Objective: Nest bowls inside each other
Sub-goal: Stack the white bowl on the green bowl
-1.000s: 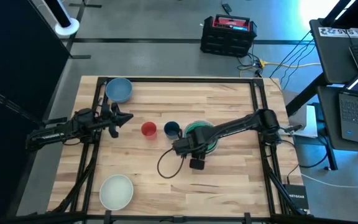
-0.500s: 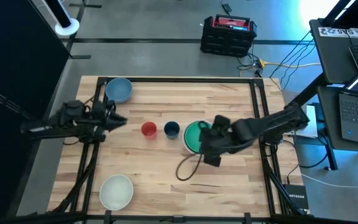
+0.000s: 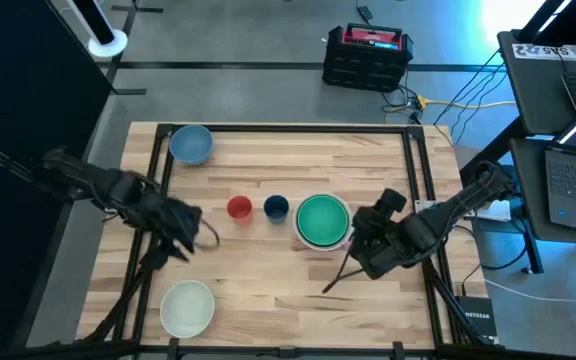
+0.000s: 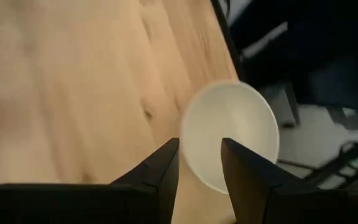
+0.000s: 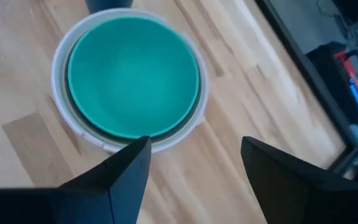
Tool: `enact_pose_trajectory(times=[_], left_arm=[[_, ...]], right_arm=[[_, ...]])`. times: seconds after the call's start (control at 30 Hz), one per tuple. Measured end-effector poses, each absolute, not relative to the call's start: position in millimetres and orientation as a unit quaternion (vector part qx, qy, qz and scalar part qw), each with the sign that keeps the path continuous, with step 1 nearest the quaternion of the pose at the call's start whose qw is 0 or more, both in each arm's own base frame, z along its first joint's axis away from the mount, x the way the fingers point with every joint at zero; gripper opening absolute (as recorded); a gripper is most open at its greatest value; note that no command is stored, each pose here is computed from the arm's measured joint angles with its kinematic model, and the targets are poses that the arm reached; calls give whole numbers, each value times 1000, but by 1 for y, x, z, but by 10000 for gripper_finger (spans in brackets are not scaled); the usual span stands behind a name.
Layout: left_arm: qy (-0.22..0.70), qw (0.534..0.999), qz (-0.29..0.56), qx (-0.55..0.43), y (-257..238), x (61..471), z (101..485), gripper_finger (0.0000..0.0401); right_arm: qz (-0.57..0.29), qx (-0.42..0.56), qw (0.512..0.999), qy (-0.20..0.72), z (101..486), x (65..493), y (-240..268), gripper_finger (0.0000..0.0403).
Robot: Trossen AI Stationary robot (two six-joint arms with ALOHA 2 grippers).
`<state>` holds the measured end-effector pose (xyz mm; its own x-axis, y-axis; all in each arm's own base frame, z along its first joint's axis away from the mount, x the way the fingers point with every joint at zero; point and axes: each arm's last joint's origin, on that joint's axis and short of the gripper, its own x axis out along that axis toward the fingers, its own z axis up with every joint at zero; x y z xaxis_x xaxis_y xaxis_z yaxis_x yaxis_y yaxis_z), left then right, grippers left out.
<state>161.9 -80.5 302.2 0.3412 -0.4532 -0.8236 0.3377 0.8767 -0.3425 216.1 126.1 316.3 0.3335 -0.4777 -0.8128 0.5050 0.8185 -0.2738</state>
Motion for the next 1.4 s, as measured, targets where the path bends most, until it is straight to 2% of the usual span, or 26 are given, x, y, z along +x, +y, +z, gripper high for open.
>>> enact_pose_trajectory(times=[0.1, 0.4, 1.0, 1.4], left_arm=[[572, 786, -224, -69, -96, 174, 286, 106], [651, 731, -195, -58, -130, 206, 239, 100], [684, 702, -197, -29, -142, 209, 218, 99], [720, 671, -176, -10, -152, 228, 178, 98]], right_arm=[[-297, 24, 821, 487, 308, 211, 131, 237], [-293, 12, 828, 479, 305, 208, 134, 237], [-294, 10, 834, 466, 309, 206, 132, 237], [-297, 7, 835, 463, 309, 206, 132, 237]])
